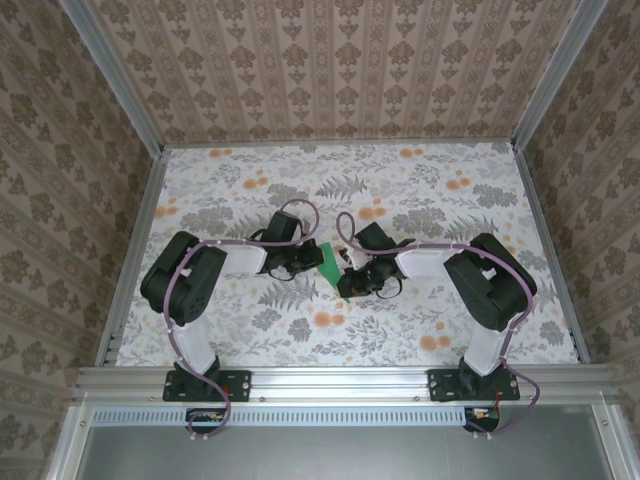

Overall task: Fold a paper plane with a square sheet of paper (pick it up from the middle)
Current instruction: Fold the wing for the fifth time at the center of the table.

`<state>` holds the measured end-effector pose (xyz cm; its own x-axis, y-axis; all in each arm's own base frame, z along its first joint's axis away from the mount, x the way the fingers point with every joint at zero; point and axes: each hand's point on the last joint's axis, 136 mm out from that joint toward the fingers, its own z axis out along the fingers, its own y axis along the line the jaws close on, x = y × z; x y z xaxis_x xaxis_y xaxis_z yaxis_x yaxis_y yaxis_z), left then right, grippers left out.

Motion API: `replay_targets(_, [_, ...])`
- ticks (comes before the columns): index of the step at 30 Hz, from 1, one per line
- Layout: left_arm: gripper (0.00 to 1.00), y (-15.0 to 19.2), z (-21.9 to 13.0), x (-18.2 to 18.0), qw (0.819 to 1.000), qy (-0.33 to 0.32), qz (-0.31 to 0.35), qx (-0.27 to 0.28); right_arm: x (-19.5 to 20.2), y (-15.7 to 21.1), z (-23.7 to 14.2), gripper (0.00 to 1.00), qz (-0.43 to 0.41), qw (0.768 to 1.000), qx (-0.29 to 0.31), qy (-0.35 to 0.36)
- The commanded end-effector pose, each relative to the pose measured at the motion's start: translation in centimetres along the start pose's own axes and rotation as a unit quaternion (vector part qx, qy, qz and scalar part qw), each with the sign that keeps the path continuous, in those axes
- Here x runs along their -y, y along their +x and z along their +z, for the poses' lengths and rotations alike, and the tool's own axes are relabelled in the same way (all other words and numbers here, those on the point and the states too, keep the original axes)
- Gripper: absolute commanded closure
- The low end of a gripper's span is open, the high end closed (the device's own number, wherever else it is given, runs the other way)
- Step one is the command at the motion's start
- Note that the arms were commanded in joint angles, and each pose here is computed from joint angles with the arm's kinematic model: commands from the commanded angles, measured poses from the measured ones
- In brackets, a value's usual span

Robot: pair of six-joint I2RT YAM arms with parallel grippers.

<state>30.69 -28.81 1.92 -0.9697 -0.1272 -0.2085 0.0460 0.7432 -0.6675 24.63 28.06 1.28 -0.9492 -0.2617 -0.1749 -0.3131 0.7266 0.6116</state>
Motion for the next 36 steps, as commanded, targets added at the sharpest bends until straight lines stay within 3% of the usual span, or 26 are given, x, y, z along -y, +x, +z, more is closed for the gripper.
replay_targets(1, [0.93, 2.6, 1.0, -5.9, 0.993, -0.102, -0.053, -0.030, 2.2, 5.7, 0.0, 0.89, 0.037, 0.995, -0.082, 0.042])
replay_targets(12, [0.96, 2.9, 0.7, -7.8, 0.987, -0.132, -0.084, -0.039, 3.5, 9.1, -0.6, 0.90, 0.070, 0.989, -0.111, 0.065])
replay_targets(26, [0.96, 2.5, 0.8, -6.9, 0.990, -0.117, -0.070, -0.046, 3.7, 9.5, -1.4, 0.90, 0.085, 0.988, -0.100, 0.080])
replay_targets(30, [0.95, 2.3, 0.7, -6.0, 0.992, -0.105, -0.056, -0.050, 2.7, 7.8, -2.3, 0.88, 0.068, 0.993, -0.061, 0.076])
replay_targets(36, [0.87, 0.5, -0.2, 0.6, 0.998, -0.044, 0.022, -0.047, -0.4, 1.4, -5.9, 0.74, 0.014, 0.995, 0.069, 0.071])
